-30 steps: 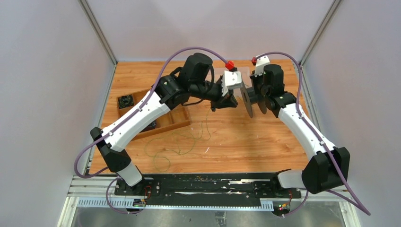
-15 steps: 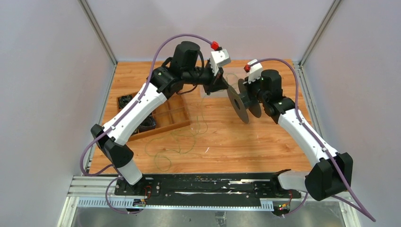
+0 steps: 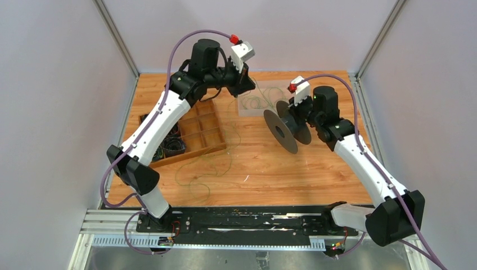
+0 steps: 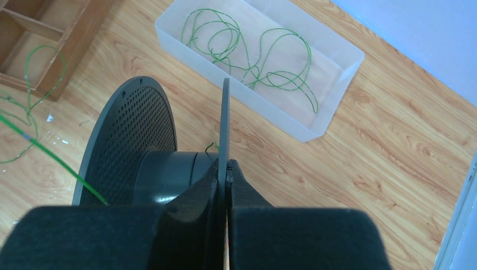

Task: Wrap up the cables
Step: Wrap the cable around the cable reel.

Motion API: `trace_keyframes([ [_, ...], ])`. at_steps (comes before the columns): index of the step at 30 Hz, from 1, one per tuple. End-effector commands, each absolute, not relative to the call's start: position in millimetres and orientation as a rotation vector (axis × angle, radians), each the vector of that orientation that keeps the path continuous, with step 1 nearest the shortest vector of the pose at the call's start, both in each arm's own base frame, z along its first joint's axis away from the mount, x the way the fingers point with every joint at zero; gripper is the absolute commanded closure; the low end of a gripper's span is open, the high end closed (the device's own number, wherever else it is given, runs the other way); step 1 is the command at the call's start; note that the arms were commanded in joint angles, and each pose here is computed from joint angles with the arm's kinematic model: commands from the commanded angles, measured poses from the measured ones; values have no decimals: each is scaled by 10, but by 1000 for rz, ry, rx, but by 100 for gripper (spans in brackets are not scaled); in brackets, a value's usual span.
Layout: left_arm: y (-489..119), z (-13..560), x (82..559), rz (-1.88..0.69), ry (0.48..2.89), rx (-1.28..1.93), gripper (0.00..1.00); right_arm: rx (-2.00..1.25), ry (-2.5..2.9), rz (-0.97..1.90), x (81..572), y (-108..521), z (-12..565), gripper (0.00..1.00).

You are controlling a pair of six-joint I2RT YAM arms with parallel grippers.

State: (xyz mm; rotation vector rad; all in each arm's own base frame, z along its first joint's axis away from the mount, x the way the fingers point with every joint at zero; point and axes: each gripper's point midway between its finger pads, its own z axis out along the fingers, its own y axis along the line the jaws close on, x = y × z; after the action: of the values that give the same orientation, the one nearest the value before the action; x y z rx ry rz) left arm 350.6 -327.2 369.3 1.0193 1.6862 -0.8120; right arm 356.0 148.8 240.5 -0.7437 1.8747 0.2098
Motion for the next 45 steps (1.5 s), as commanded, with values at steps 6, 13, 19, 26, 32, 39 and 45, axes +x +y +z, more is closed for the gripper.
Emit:
trace_keyframes([
  [6,-2946,3514,3947,-734,1760,877,100,-898,1786,383,3267,1758,2562,99],
  [13,-2645,3137,4186,-668,1862,791,100,-911,1767,492,3150,1833,2734,99],
  [19,-2472,2988,4306,-648,1892,749,100,-907,1757,531,3116,1853,2847,99],
  [26,-2434,2937,4291,-637,1879,772,100,-853,1761,554,3145,1830,3016,99],
  [32,-2428,2861,4222,-636,1850,816,98,-766,1759,598,3179,1779,3313,99],
  [39,-2491,2775,4117,-691,1791,858,97,-673,1757,674,3209,1777,3616,100],
  [45,-2548,2624,4053,-742,1780,890,96,-623,1771,733,3240,1793,3742,99],
])
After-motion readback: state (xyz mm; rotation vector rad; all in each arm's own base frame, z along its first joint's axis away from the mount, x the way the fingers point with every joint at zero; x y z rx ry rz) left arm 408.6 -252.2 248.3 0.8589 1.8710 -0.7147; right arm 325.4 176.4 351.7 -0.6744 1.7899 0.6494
